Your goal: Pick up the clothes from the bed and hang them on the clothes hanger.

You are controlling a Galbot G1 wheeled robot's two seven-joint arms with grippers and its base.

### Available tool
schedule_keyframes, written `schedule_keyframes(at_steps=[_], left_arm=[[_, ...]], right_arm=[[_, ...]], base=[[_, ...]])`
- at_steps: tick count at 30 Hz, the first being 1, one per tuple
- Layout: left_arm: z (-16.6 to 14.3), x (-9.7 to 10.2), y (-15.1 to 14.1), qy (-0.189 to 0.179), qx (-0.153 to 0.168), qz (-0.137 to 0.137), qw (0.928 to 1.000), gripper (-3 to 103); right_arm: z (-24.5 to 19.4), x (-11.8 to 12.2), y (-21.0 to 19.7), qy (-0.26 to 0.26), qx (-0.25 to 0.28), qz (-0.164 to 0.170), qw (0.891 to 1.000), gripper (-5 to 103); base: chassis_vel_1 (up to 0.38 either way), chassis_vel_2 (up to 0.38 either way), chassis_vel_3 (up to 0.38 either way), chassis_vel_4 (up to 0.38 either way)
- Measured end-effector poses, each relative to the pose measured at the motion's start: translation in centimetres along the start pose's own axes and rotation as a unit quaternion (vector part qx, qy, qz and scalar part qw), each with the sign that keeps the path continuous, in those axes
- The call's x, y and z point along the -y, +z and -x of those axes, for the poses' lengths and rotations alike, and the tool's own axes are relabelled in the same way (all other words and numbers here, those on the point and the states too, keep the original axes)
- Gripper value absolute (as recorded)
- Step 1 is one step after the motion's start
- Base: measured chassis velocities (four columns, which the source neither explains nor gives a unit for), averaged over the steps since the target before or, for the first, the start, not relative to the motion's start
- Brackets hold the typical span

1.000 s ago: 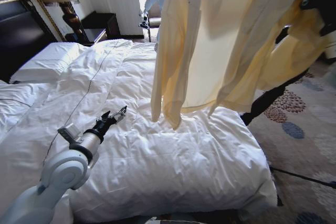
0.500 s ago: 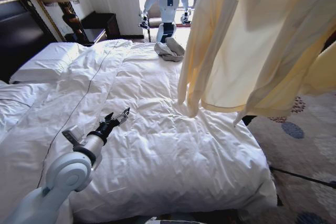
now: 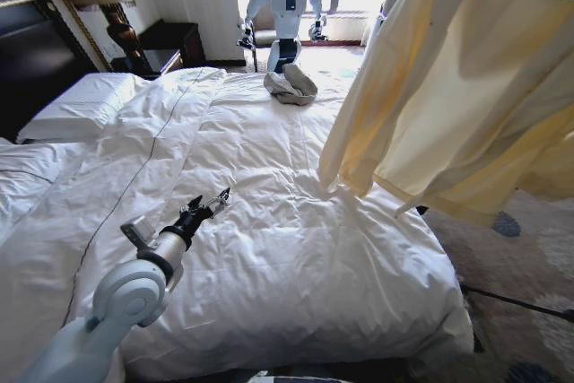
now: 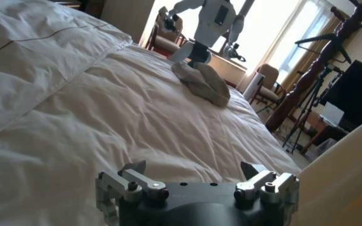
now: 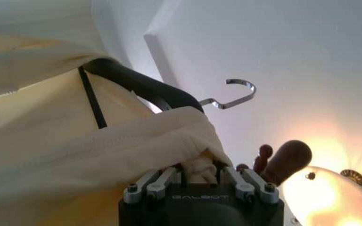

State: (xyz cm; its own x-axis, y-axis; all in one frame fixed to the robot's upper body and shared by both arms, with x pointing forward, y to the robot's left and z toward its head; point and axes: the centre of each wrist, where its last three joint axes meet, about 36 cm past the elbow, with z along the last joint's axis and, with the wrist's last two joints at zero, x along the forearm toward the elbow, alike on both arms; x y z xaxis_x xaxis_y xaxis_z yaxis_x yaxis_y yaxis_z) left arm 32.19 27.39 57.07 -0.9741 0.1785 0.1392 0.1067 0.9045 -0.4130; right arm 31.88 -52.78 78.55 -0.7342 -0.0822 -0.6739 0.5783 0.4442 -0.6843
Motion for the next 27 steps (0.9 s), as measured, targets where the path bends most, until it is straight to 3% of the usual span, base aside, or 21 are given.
schedule_keyframes(at_steps=[12,27], left_arm=[[0.3,0.2,0.9,0.002,-0.013,0.0,0.9999,100],[0.6,-0.2,1.5,-0.009,-0.016,-0.001,0.9998,100]], right_arm=[[-2.1,2.8,4.5,0.029,-0.059,-0.023,0.998,22],[-0.6,1.0,10.5,0.019,-0.108,-0.038,0.993,22]], base=[[0.0,0.0,0.0,0.0],[0.0,0.0,0.0,0.0]])
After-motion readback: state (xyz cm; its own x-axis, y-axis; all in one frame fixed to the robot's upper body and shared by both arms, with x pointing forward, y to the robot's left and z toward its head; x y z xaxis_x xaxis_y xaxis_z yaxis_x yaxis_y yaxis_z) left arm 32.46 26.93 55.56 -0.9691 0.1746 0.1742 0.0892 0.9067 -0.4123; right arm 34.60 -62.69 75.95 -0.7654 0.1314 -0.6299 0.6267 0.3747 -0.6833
